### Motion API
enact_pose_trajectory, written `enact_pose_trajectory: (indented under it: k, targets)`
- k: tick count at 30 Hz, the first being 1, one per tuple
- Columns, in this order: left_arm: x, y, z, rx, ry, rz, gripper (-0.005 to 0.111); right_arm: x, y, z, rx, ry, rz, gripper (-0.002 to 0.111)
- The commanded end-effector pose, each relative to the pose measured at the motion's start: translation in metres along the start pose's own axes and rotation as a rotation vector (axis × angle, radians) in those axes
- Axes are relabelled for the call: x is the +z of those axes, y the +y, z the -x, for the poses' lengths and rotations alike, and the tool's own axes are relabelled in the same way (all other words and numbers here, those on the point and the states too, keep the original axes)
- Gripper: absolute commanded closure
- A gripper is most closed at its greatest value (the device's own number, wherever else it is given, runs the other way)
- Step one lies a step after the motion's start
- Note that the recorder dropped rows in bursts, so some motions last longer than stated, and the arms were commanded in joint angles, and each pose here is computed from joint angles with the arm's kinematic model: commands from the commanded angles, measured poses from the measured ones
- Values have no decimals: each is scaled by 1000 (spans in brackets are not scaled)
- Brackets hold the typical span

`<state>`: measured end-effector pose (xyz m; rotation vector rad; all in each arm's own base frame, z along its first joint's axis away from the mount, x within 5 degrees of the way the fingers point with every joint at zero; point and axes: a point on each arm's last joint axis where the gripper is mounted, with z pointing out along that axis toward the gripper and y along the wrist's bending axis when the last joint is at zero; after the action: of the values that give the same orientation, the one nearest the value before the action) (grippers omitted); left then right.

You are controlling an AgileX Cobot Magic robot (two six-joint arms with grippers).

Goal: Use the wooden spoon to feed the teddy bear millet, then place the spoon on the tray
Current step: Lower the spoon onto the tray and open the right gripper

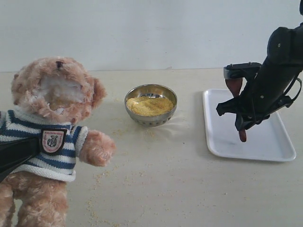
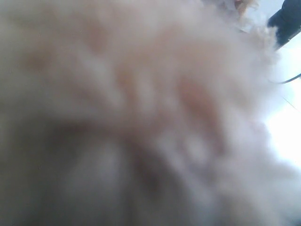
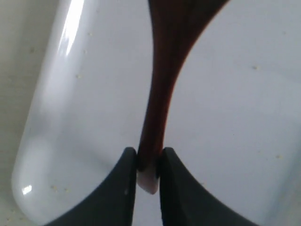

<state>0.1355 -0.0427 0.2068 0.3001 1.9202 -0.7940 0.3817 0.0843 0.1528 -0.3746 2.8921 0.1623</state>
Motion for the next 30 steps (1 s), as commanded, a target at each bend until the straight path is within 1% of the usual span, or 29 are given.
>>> enact_pose_trajectory:
  k: [1, 18, 22, 26, 30]
  targets:
    - [0, -1, 3, -11, -23, -16, 102, 15, -4, -1, 6, 13, 1, 108]
    - [0, -1, 3, -11, -23, -16, 102, 17, -6, 7, 9, -77, -12, 108]
    - [0, -1, 3, -11, -23, -16, 102, 28, -6, 5, 10, -53, -11, 108]
    - [0, -1, 3, -11, -23, -16, 102, 24, -6, 8, 7, -85, -16, 108]
    - [0, -1, 3, -11, -23, -16, 102, 24, -6, 7, 5, -70, -13, 108]
